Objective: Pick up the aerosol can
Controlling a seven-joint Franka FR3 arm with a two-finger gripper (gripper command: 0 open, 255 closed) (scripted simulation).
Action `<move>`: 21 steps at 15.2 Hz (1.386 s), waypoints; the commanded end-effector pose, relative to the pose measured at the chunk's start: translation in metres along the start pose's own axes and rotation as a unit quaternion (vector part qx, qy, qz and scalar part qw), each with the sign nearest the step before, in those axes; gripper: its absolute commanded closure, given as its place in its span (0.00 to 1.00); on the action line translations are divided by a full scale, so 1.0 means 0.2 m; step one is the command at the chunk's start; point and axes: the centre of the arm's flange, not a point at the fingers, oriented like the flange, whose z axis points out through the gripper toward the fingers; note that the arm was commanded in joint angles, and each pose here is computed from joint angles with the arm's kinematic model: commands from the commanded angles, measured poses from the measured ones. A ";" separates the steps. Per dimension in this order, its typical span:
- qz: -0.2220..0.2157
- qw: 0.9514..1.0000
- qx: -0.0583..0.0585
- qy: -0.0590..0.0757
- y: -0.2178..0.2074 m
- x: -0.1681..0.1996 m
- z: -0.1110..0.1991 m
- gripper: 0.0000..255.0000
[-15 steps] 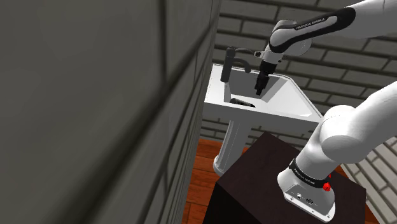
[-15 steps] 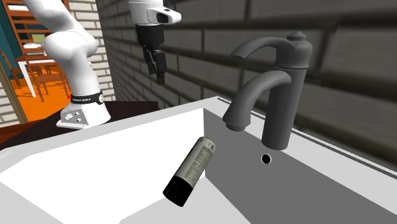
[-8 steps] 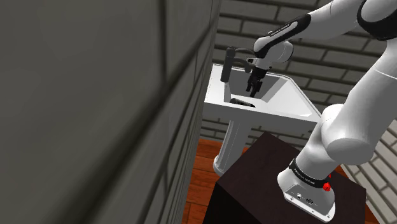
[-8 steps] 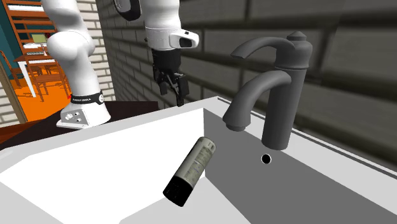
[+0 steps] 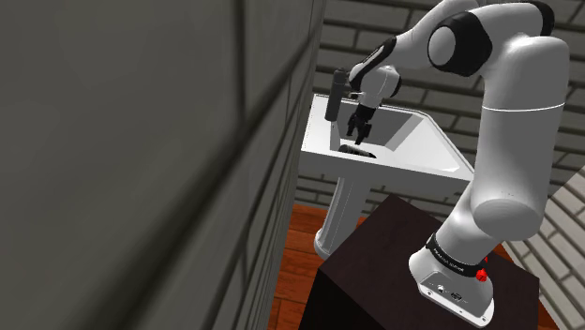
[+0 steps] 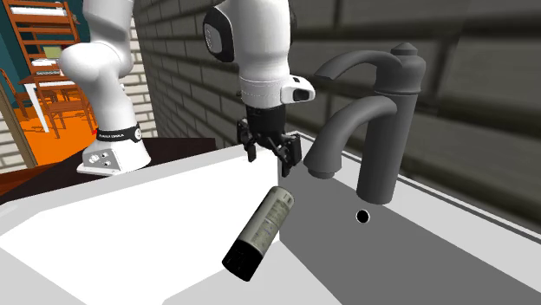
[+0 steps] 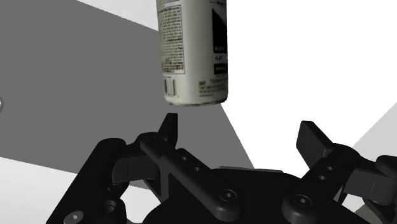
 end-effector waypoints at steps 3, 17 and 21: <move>-0.045 0.999 0.003 0.008 0.17 0.00 0.14 0.00; -0.045 0.999 0.003 0.008 0.18 -0.03 0.31 1.00; -0.045 0.999 0.003 0.008 0.18 -0.03 0.31 1.00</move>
